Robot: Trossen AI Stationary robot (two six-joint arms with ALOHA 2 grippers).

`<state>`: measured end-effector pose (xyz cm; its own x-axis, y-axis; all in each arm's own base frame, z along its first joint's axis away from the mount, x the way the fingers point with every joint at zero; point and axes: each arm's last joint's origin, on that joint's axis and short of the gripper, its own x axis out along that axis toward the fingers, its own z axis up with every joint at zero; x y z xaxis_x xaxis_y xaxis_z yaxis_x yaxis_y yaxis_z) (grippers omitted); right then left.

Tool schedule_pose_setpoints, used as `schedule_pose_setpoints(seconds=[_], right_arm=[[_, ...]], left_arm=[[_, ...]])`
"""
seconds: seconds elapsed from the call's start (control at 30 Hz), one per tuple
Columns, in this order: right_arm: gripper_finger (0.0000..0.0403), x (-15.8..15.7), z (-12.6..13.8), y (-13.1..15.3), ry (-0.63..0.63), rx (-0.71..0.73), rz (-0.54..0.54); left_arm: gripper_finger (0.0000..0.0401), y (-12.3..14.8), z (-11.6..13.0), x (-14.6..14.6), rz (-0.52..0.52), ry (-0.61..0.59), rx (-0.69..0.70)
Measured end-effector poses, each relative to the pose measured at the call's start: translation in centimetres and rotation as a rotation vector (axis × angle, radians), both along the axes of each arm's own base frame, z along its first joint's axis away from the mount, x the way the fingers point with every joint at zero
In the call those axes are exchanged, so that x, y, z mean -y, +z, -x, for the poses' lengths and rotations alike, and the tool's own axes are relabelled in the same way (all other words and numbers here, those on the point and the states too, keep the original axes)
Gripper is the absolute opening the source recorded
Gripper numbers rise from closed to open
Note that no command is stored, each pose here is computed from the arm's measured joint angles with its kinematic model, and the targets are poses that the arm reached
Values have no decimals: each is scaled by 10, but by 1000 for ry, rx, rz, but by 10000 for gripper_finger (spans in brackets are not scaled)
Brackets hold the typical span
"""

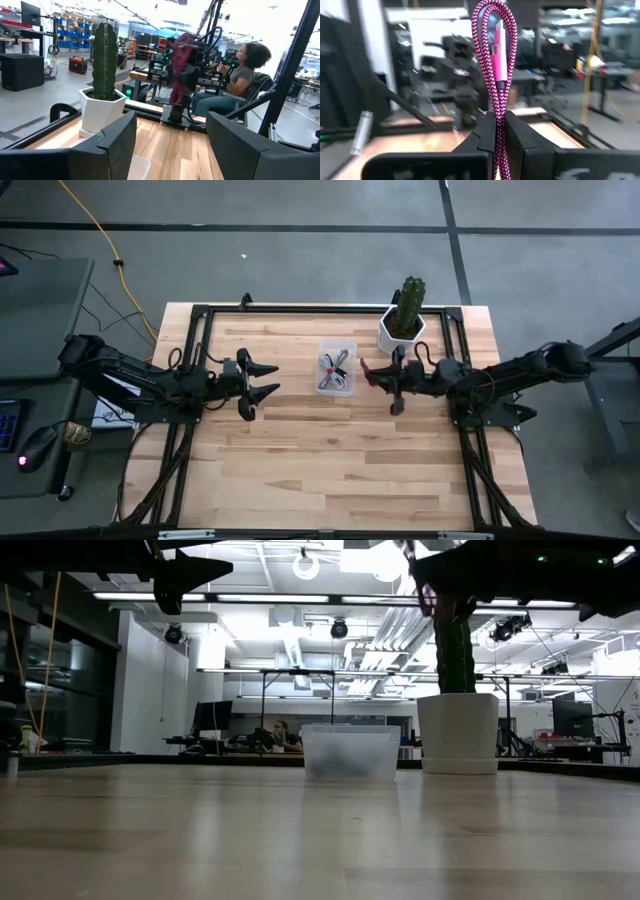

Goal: Pick and place USB-C Cables
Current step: Put the black pink charger cable into the transparent bin

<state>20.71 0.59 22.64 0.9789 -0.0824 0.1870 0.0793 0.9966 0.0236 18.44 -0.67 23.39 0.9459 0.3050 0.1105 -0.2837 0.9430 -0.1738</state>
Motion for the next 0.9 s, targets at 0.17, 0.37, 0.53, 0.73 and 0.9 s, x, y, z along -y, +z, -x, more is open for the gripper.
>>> schedule_pose_setpoints(seconds=[0.17,0.37,0.53,0.73,0.9], right_arm=[[2,2,-28,1,-110,-177,-7],[2,9,-79,3,-325,-421,-1],[1,23,-114,-11,-418,-591,-50],[1,45,-139,-42,-569,-723,-154],[1,58,-148,-49,-661,-754,-290]], left_arm=[[221,0,0,0,0,0,0],[221,0,0,0,0,0,0],[221,0,0,0,0,-1,0],[221,0,0,0,0,-1,0],[221,0,0,0,0,-1,0]])
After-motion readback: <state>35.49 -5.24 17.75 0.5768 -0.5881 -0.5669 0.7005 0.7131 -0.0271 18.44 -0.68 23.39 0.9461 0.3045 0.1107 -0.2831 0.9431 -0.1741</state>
